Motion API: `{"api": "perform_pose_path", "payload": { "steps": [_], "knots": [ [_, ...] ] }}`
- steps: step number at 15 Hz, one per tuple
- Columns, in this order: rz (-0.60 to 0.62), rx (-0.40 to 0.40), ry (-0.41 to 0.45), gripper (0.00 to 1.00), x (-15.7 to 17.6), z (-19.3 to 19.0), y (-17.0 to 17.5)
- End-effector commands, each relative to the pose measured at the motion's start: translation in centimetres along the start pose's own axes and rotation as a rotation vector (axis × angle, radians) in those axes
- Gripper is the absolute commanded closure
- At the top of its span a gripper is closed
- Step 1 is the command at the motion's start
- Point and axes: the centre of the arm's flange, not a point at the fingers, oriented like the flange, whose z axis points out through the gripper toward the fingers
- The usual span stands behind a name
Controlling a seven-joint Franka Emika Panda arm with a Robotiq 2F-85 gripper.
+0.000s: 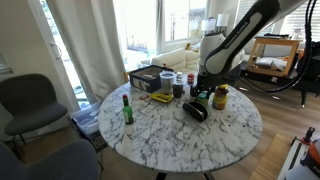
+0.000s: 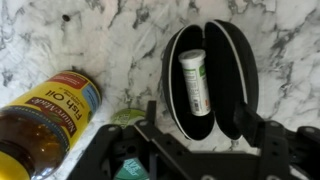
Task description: Remove the white bottle from the sunglasses from the glasses pouch
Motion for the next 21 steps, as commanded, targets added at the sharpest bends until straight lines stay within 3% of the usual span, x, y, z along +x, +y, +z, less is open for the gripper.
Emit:
{"api": "perform_pose_path", "payload": {
  "steps": [1,4,7,15,21],
  "knots": [
    [-0.043,-0.016,-0.034,0.17,-0.1,0.6,-0.5],
    [-0.083,0.002,-0.050,0.37,0.0,1.7,-0.9],
    [-0.120,0.009,-0.060,0.45,0.4,2.4,-1.4],
    [-0.175,0.022,-0.097,0.39,2.0,4.8,-2.4],
    [-0.148,-0.012,-0.131,0.42,3.7,7.5,-1.4]
  ]
}}
